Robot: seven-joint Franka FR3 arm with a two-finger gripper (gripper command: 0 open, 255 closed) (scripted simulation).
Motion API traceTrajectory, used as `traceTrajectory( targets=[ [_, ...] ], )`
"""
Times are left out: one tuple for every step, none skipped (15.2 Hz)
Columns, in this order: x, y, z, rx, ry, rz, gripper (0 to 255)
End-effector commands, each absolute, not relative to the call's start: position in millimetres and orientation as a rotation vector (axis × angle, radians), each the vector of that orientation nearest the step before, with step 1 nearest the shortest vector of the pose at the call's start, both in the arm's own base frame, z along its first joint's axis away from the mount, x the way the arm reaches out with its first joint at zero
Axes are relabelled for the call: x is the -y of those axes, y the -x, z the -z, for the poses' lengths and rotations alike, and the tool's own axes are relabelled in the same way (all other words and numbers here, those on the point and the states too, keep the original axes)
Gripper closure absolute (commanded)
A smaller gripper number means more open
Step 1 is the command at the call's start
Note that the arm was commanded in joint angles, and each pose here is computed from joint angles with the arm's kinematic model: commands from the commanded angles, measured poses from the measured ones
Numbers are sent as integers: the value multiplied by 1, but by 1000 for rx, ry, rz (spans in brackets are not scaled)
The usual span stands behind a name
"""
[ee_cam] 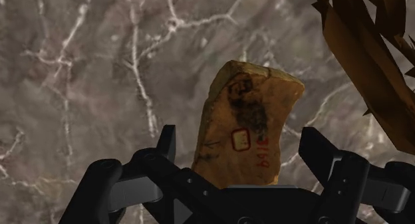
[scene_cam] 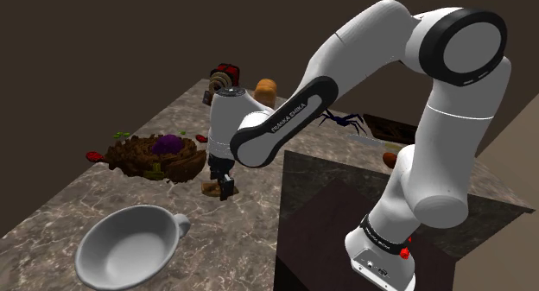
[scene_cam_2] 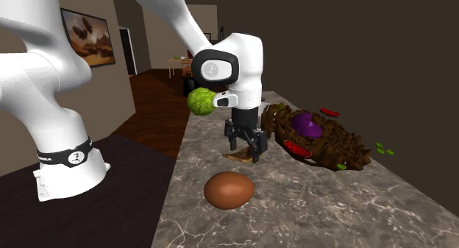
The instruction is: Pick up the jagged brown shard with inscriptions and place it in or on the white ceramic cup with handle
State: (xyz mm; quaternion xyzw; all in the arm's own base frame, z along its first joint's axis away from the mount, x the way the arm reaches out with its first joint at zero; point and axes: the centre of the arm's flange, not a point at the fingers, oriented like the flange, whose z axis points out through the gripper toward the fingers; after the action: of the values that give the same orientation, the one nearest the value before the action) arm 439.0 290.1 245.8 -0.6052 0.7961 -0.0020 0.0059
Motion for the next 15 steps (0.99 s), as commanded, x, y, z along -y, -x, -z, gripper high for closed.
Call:
traceTrajectory(
  targets=[
    [-290, -439, -246, -2492, 1894, 6, 0],
    [-290, -439, -246, -2492, 1894, 6, 0],
    [-290, -439, -246, -2492, 1894, 6, 0],
    [-290, -439, -246, -2492, 1894, 6, 255],
    [-290, -439, -246, -2492, 1894, 6, 255],
    [-290, -439, -246, -2492, 1894, 6, 255],
    [-290, -439, -246, -2492, 1894, 6, 255],
    [-290, -439, -246, -2492, 1894, 6, 255],
    [-290, -439, -246, -2492, 1894, 6, 255],
    [-290, -439, -246, -2492, 1894, 6, 255],
    [-290, -439, -246, -2492, 1894, 6, 255],
    [-290, -439, -246, -2492, 1894, 6, 255],
    [-290, -439, -246, -2492, 1894, 6, 255],
    [-290, -439, -251, -2492, 1894, 6, 255],
    [-290, -439, -256, -2492, 1894, 6, 255]
  ],
)
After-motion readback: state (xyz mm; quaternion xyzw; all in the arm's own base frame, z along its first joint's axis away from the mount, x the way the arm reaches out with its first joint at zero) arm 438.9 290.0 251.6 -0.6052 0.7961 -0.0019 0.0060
